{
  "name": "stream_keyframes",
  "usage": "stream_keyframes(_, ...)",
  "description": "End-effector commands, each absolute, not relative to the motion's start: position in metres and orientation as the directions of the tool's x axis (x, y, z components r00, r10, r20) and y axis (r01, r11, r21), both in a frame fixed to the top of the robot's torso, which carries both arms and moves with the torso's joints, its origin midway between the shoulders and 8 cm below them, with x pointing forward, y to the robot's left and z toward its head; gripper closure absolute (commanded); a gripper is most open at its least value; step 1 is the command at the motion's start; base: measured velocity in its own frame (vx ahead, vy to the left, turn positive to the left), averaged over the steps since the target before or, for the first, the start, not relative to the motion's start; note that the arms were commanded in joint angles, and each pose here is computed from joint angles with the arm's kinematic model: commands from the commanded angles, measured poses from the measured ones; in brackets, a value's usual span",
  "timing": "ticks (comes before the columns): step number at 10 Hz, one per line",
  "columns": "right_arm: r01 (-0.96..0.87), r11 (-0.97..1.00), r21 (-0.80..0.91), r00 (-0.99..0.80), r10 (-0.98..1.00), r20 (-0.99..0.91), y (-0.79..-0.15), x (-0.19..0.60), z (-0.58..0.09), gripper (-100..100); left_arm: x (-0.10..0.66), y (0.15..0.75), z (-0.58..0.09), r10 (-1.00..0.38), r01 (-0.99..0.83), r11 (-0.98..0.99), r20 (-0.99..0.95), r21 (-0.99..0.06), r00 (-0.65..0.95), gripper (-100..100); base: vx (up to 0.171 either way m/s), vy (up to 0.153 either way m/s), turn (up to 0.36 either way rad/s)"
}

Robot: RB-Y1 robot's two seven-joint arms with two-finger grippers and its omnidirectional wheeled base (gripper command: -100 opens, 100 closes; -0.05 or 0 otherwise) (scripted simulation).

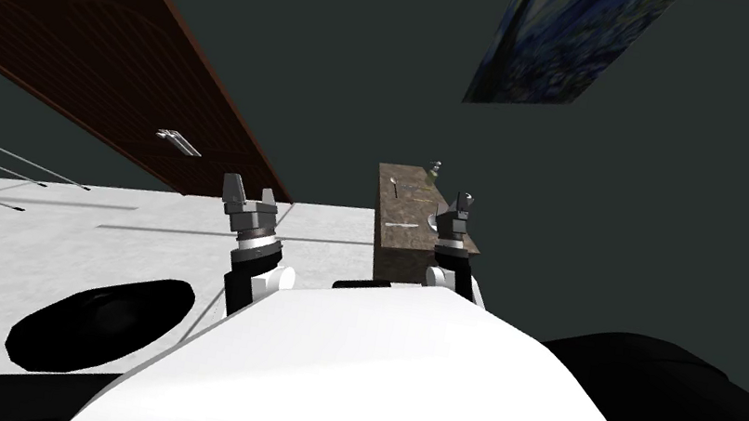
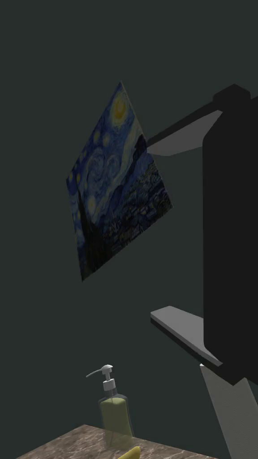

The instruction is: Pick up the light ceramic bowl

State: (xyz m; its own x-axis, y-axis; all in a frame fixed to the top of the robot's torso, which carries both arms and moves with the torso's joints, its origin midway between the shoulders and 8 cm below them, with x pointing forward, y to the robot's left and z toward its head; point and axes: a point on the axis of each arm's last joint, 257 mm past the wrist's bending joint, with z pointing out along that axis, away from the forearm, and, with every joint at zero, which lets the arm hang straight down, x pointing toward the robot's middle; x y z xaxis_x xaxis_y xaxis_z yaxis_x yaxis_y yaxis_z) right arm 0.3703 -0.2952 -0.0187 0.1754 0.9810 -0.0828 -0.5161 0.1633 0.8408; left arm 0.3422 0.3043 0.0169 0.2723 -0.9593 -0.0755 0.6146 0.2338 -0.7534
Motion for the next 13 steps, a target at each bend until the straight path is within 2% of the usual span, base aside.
stream_keyframes(1,-0.498,0.193,0.845,0.168,0.978,-0.124,-0.294,0.373,-0.026,-100,0.342,0.304,0.017,-0.959,0.615,0.234,-0.076,-0.753,0.272,0,-0.010,0.002,0.035)
stream_keyframes(8,-0.376,0.405,0.833,0.115,0.913,-0.392,-0.293,0.385,-0.080,-100,0.342,0.304,0.017,-0.959,0.615,0.234,-0.075,-0.753,0.272,0,-0.040,0.000,0.054)
stream_keyframes(13,-0.283,0.585,0.760,0.053,0.801,-0.596,-0.305,0.388,-0.128,-100,0.342,0.304,0.017,-0.959,0.615,0.234,-0.076,-0.753,0.272,0,-0.044,-0.003,0.053)
